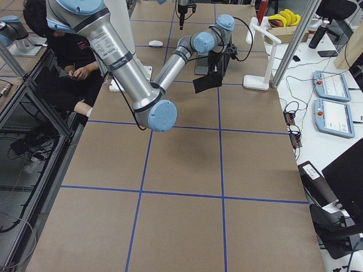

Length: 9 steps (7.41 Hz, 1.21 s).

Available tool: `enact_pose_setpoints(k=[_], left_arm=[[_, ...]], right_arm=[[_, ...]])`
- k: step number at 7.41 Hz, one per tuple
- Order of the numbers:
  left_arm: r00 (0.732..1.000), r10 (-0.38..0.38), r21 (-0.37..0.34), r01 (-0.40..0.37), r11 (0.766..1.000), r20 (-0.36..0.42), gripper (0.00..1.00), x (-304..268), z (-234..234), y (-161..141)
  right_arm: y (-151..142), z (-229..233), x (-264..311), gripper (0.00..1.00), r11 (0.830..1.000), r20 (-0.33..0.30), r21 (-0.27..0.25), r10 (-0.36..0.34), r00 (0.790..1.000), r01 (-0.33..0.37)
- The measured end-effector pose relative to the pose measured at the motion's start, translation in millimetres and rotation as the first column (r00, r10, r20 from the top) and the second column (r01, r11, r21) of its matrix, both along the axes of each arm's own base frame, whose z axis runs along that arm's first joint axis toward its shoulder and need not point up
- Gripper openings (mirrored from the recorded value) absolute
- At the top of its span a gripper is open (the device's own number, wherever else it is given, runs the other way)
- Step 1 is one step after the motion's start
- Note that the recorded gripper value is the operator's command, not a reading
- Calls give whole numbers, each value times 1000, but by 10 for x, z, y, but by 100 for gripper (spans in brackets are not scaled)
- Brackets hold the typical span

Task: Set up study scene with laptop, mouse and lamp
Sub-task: 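Carry the mouse pad beside the laptop while the left gripper reaches the mouse, then lower the left gripper onto the white mouse and grasp it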

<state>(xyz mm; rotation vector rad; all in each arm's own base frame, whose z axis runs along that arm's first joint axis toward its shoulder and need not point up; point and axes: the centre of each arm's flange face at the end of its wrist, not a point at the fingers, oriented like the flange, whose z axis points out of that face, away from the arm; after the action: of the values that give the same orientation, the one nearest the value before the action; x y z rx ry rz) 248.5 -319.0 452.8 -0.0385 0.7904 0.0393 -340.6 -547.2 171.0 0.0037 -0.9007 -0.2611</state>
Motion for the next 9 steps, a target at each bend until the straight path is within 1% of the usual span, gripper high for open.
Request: enact_pose_setpoints(k=[1,2,4,5,6,7,9], left_arm=[[1000,15,-28,-14,1000,11,99,82,23,148],[999,49,-43,-48,998,17,99,204,38,293],[992,122,-57,-121,991,16,99,426,39,539],[990,141,-67,-140,988,11,99,505,33,629],[988,153,-73,-152,986,6,99,559,23,694],[986,164,-77,-163,984,2,99,599,16,743],[981,191,-96,-191,977,-3,99,726,-3,898]], right_arm=[[-143,-310,-110,12,1000,-16,-10,-11,1000,11],[-269,-572,-200,13,999,-37,-20,-29,999,28],[-382,-1015,-260,13,998,-69,-34,-63,996,60],[-377,-1168,-250,24,997,-79,-39,-67,995,64],[-371,-1227,-235,99,997,-89,-39,-68,994,64],[-375,-1173,-222,100,997,-100,-23,-81,992,79],[-346,-1060,-181,100,992,-107,26,-117,987,120]])
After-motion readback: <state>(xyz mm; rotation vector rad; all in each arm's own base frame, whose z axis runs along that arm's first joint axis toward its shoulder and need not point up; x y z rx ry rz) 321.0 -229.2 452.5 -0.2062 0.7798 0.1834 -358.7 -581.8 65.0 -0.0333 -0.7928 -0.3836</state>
